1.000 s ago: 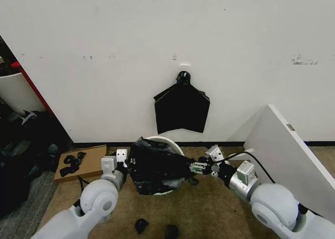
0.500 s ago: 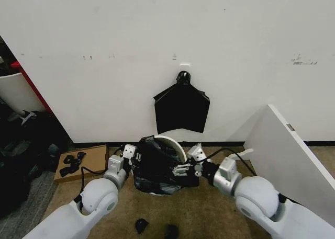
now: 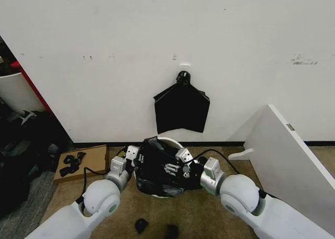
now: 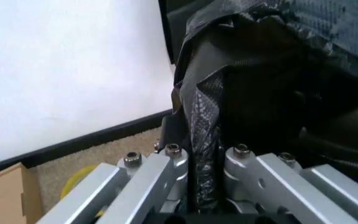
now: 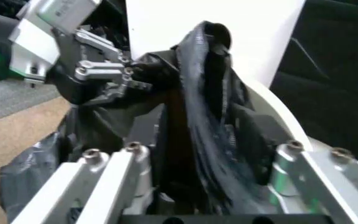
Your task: Place the garbage bag over the trash bin.
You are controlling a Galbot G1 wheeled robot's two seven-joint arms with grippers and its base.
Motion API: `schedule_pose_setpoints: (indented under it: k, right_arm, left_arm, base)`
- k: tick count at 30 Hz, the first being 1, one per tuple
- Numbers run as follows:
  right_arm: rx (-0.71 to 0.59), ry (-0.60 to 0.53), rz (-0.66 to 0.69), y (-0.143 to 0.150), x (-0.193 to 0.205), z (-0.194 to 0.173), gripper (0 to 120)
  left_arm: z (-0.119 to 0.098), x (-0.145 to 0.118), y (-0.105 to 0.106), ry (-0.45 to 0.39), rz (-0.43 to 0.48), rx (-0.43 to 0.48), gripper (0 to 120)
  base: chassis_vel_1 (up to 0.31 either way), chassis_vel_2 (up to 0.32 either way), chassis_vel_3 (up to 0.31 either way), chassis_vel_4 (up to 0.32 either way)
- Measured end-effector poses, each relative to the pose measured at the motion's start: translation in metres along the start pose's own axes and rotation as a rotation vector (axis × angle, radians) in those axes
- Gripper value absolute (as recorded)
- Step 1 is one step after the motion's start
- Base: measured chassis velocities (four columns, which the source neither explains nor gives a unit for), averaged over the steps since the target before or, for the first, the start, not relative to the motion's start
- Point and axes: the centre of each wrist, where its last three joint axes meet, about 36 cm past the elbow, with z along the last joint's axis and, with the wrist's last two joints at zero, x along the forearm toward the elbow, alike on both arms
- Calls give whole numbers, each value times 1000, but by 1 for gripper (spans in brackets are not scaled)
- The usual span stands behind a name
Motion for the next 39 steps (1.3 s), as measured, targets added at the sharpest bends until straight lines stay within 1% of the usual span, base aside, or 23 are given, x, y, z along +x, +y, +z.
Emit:
schedule_pose_setpoints:
  k: [3,4,5,8,10,16,21,28,29,33,39]
  right_arm:
    - [-4,8,-1,0,1,3,23]
    - [-5,8,-2,1,2,3,19]
    - [-5,8,-2,1,2,3,19]
    - [-16,6,-3,2,2,3,6]
    - [-17,5,-3,2,2,3,0]
    - [-21,0,5,3,2,4,0]
    - [-32,-36,61,-3,-3,-1,0]
    - [-59,-35,141,-30,-16,0,0]
    - [-59,-35,141,-30,-16,0,0]
    - [-55,-21,181,-48,-22,5,0]
    - [-32,9,194,-58,-29,12,0]
  left_arm:
    - [1,0,-1,1,1,6,4]
    - [1,0,-1,1,2,7,4]
    - [1,0,-1,1,2,7,4]
    - [1,0,-2,-1,2,10,4]
    - [2,0,-1,-1,1,10,4]
    - [5,4,0,-4,-2,6,4]
    - [12,8,3,-32,-3,-40,4]
    - [28,23,5,-82,28,-140,4]
    - [28,23,5,-82,28,-140,4]
    - [34,30,8,-111,38,-198,4]
    - [35,37,9,-156,71,-226,4]
  base:
    - [0,0,0,0]
    - [0,0,0,0]
    - [0,0,0,0]
    - [0,0,0,0]
    - [0,0,0,0]
    - [0,0,0,0]
    - [0,0,0,0]
    - [0,0,0,0]
    - [0,0,0,0]
    - [0,0,0,0]
    - [0,0,0,0]
